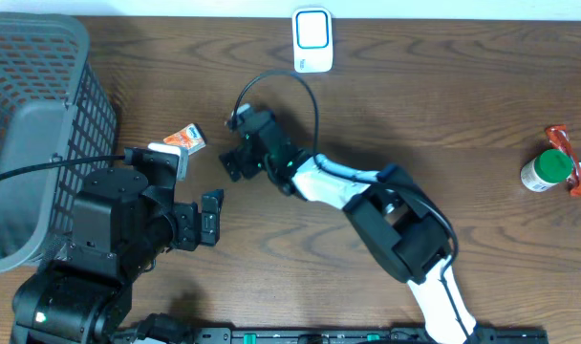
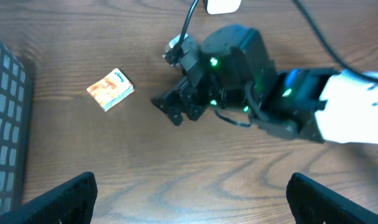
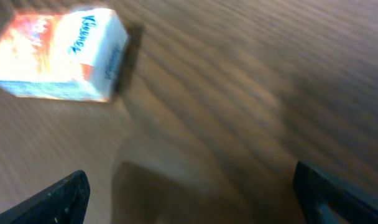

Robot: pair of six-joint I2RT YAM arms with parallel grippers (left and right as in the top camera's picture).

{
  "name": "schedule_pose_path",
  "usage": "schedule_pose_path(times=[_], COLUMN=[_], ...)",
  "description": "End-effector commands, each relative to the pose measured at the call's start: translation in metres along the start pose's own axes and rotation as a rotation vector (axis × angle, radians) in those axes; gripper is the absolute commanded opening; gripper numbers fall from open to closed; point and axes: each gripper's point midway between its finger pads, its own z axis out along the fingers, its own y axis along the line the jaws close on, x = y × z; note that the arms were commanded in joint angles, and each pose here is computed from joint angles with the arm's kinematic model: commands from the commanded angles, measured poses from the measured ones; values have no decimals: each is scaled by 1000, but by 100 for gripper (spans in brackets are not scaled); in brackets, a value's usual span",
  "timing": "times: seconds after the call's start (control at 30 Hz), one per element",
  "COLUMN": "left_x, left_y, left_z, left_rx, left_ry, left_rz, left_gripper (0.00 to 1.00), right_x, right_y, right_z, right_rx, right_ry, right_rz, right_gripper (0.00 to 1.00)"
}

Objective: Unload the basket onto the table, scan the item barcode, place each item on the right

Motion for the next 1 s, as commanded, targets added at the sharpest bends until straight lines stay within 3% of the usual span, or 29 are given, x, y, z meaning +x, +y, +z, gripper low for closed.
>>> schedule_pose_path(times=[0.0, 0.23, 0.47, 0.7, 0.97], left_x=[-4, -4, -4, -4, -4], left_y=[2, 2, 2, 2, 2], left_z=[-3, -4, -4, -4, -3], left_rx=[-9, -9, -9, -9, -9], left_ry=[-18, -18, -18, -18, -18], left_rz=[-3, -4, -4, -4, -4], left_gripper=[98, 98, 98, 98, 98], right_x=[2, 13, 29, 51, 76], right_y=[25, 66, 51, 64, 103], right_z=[2, 1, 15, 40, 36], right_rx=[-28, -74, 62, -22, -92], right_ry=[-9, 11, -4, 36, 121], right_rz=[10, 15, -4, -2, -63], right_gripper=[99, 99, 99, 99, 99])
